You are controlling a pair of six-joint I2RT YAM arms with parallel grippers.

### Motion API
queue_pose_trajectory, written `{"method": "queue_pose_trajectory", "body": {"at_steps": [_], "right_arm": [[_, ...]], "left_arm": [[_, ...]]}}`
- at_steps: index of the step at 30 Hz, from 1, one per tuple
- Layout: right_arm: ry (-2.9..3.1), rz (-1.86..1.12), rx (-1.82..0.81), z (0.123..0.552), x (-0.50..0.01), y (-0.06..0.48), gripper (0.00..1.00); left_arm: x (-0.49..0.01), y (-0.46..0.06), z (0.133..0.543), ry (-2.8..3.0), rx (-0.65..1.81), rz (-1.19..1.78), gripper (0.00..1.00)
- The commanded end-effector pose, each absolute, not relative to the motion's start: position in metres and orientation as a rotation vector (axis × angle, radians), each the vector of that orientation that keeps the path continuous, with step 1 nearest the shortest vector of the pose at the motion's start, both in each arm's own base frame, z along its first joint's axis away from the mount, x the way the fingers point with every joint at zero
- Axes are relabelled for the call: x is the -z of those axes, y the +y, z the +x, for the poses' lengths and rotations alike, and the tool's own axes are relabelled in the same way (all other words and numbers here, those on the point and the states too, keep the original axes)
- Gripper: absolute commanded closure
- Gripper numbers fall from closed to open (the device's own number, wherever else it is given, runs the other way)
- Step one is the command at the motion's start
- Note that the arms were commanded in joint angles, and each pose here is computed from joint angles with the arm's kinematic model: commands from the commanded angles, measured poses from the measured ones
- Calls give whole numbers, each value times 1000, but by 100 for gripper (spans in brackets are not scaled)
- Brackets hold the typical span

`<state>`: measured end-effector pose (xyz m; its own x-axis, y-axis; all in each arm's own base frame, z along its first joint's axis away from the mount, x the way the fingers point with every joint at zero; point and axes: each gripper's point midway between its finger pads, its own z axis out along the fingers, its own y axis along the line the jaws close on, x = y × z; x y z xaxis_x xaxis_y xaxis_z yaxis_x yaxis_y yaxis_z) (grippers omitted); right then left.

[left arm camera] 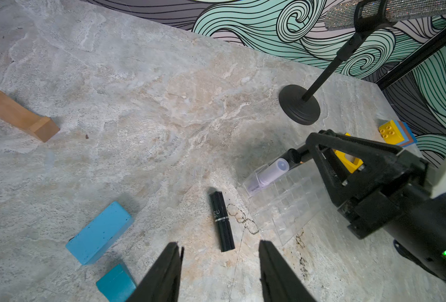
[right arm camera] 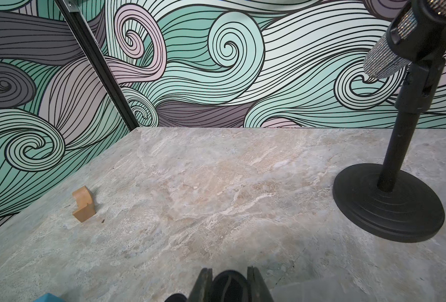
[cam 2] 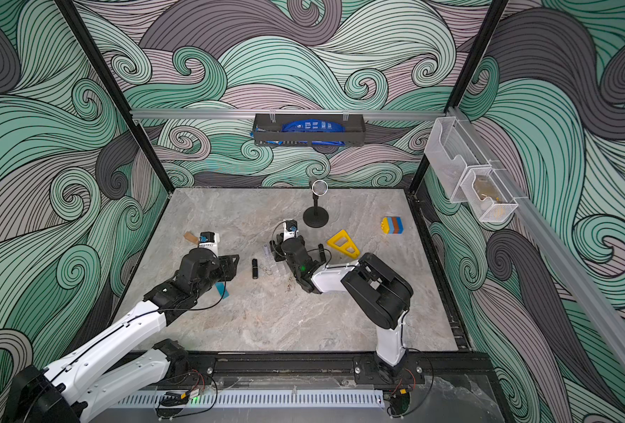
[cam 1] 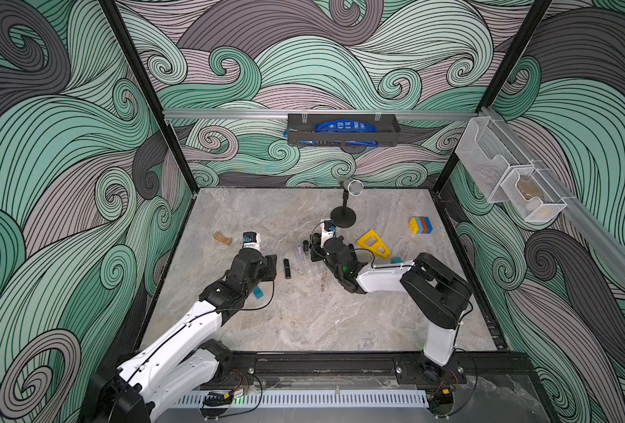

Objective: Arrange the lipsticks in the organizer
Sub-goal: Place the lipstick in the storage box.

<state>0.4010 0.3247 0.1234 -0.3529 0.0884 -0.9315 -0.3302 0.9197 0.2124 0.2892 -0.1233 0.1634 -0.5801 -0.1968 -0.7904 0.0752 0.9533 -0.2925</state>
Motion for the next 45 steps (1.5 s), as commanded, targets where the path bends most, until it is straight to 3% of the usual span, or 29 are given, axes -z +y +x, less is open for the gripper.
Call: {"method": "queue_pose_trajectory", "body": {"at_steps": [1,8,23,30,34,40,45], "right_arm": [[1849,-173,-408,409,-131,327,86],[1862,-173,-420,409,-130,332,78],[1892,-188,-387,411,-118,332,81],[1864,-174,-436,410,-146,335,60],[1832,-148,-480,409,-173,333,59],[1825,-20,-528,411,-207,295,59],[1919,96,-547,409,-200,238,58]], "left_arm": [[-161,-123,290,2161,371,-85,50],[-161,-123,290,2160,370,-81,50],[-162,-122,289,2156,368,-77,50],[-162,-122,289,2156,367,-75,50],[-163,-122,289,2154,367,-72,50],[-168,-125,289,2136,373,-42,52],[-175,-130,286,2169,339,9,52]]}}
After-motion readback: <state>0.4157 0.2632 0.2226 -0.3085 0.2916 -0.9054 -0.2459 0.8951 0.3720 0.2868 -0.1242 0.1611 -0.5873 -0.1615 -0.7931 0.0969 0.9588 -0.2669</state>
